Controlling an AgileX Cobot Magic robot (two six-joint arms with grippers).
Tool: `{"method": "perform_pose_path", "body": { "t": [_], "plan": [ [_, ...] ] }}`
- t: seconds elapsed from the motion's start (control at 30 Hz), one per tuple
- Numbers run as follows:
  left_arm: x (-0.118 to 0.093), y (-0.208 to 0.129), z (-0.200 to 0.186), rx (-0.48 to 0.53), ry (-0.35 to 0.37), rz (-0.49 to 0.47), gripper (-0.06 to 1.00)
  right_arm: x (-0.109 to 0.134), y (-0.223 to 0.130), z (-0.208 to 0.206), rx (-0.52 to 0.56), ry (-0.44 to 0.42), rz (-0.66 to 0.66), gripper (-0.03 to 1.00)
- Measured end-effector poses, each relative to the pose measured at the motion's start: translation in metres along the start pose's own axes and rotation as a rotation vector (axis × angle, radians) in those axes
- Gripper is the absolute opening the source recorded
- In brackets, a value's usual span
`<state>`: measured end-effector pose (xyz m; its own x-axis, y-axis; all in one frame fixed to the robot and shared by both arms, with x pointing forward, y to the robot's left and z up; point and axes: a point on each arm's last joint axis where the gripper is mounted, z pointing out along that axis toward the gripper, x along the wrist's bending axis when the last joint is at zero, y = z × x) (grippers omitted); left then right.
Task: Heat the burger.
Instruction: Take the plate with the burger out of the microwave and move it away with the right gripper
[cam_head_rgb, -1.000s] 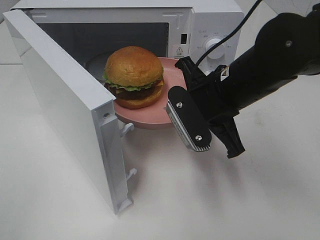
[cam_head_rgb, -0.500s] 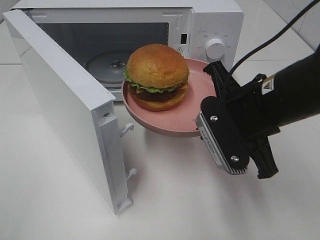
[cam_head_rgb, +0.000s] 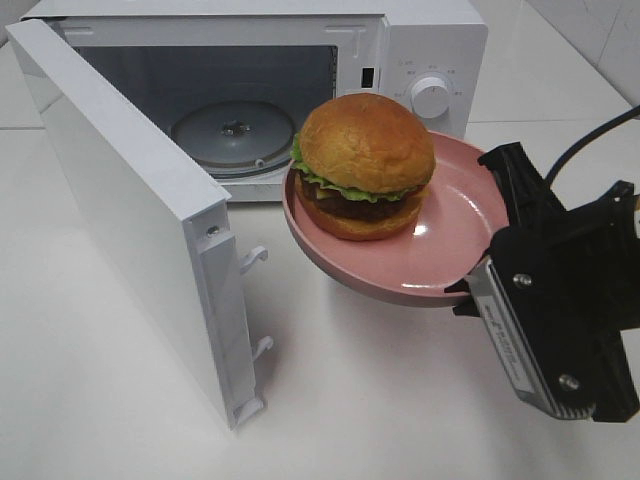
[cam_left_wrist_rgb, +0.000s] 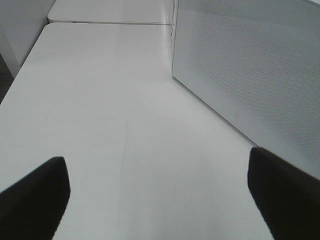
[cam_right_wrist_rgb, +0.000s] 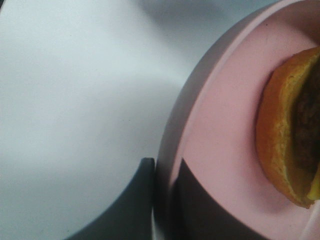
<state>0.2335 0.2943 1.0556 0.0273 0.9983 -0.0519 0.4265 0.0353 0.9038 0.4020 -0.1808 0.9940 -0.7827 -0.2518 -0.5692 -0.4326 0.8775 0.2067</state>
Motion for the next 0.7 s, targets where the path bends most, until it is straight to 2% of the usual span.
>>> {"method": "perform_pose_path", "body": {
  "t": [0.3, 0.7],
  "plan": [
    [0.0, 0.0, 0.0, 0.0, 0.0, 0.0, 0.88, 0.024, -0.008, -0.025, 0.054, 0.015, 0.012, 0.06],
    [0.0, 0.0, 0.0, 0.0, 0.0, 0.0, 0.88, 0.035, -0.018, -0.049, 0.157, -0.011, 0.067, 0.06]
  ]
}}
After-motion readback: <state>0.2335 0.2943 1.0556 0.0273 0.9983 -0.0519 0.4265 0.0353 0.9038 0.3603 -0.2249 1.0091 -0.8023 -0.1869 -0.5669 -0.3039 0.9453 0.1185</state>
